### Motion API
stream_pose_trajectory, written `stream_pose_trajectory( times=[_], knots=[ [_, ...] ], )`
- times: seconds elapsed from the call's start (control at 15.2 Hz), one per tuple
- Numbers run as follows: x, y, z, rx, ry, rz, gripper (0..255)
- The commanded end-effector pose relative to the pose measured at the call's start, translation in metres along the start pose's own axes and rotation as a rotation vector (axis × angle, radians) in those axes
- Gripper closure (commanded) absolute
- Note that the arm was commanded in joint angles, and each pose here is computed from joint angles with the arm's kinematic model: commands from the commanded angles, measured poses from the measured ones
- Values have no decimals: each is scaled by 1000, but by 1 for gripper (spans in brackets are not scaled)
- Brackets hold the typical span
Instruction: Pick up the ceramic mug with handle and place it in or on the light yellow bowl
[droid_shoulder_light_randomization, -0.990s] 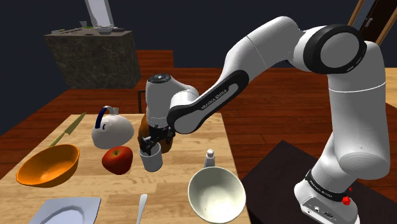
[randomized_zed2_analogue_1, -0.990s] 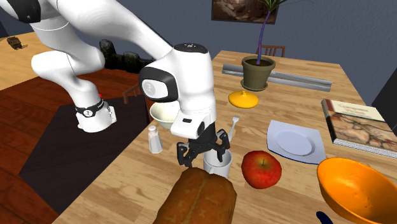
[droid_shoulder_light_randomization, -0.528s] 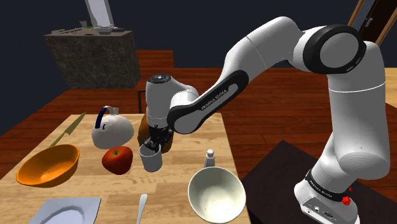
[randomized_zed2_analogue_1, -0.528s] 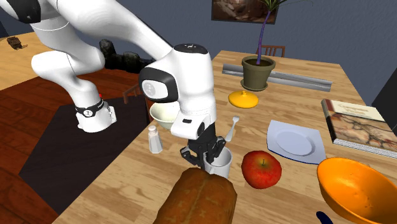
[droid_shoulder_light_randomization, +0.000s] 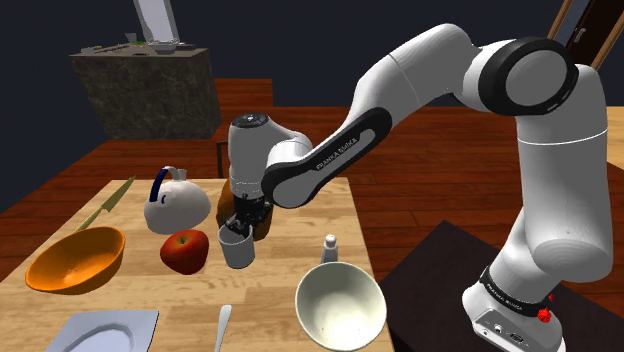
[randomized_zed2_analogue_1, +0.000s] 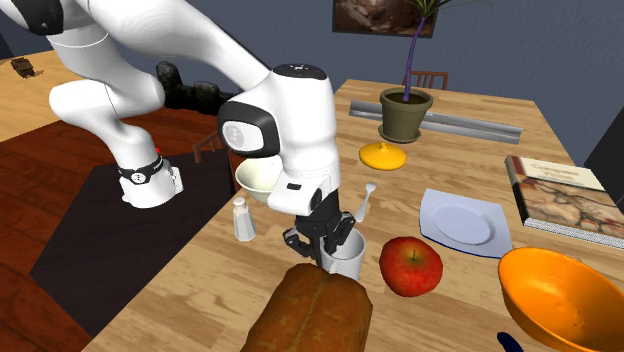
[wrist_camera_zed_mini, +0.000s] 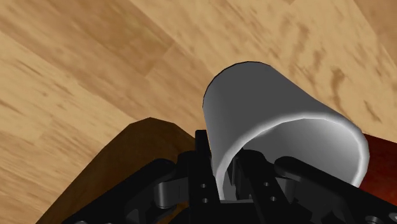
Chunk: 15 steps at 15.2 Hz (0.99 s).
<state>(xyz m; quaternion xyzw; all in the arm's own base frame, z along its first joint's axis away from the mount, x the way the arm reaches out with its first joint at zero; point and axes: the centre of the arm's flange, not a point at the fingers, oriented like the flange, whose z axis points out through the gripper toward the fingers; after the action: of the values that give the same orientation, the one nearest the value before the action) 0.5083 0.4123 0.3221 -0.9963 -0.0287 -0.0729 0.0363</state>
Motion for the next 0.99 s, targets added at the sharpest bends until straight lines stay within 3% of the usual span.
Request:
stream_pose_trajectory(
  times=[0.0,0.92],
  knots=[
    [1,0,-9,0,0,0,255],
    [12,-5,-82,0,0,0,255]
  ],
)
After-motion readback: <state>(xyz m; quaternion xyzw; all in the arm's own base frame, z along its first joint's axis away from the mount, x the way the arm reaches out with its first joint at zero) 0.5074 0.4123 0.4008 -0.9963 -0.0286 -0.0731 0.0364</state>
